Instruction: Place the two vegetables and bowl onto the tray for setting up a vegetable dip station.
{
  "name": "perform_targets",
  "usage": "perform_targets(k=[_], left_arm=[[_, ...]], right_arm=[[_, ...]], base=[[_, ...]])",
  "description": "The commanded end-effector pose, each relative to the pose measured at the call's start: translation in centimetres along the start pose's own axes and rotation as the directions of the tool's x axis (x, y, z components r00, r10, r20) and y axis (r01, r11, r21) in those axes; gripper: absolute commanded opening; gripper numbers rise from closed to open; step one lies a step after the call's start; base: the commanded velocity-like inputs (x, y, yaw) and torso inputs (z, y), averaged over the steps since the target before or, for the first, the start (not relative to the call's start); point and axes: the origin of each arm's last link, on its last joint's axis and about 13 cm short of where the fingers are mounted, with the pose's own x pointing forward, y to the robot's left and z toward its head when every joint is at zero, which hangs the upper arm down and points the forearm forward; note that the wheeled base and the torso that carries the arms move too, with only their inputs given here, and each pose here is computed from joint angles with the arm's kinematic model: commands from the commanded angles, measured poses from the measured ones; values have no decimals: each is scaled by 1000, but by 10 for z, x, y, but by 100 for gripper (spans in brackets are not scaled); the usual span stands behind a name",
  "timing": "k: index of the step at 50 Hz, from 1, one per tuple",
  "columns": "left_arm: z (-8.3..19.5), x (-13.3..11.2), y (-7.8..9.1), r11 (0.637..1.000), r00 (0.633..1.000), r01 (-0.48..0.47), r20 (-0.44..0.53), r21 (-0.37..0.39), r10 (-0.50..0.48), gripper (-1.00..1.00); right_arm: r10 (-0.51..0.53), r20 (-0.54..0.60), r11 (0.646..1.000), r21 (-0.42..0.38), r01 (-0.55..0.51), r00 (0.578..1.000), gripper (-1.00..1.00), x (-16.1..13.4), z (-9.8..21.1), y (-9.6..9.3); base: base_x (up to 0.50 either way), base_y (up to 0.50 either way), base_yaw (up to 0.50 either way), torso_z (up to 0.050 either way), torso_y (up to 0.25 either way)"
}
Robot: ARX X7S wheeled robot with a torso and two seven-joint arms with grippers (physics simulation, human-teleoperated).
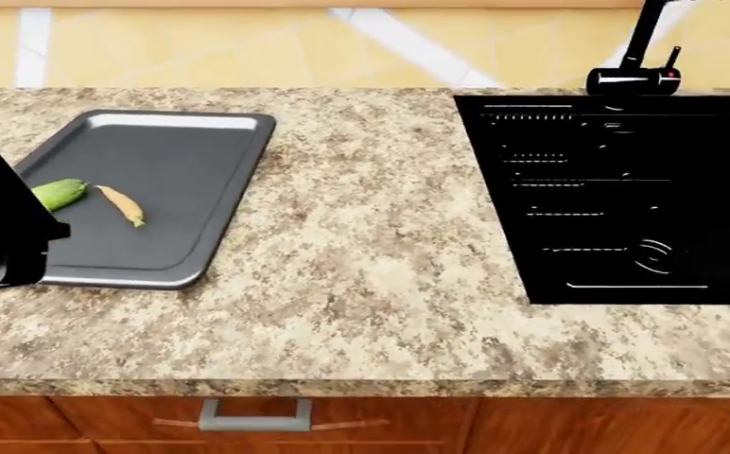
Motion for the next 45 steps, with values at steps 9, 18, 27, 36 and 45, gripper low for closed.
perform_targets(k=[9,18,27,36,45], left_arm=[[-1,0,0,1000,1000,2,-6,5,-2,100],[0,0,0,1000,1000,0,-2,4,0,100],[-1,-1,1,1000,1000,-1,-1,1,1,100],[0,-1,0,1000,1000,1,-1,0,-1,100],[-1,0,0,1000,1000,2,-1,1,-2,100]], right_arm=[[-4,-4,1000,-10,4,1000,100,0,-1,-2],[16,-18,1000,-7,-17,1000,100,0,-3,-2],[11,-12,1000,-5,-12,1000,100,-1,-2,-3],[12,-11,1000,-7,-12,1000,100,-2,-1,-3],[9,-9,1000,-7,-9,1000,100,-1,-1,-4]], base=[[-236,-501,0,0,0],[-37,-500,0,0,0],[1,-500,0,0,0],[1,-500,0,0,0],[1,-500,0,0,0]])
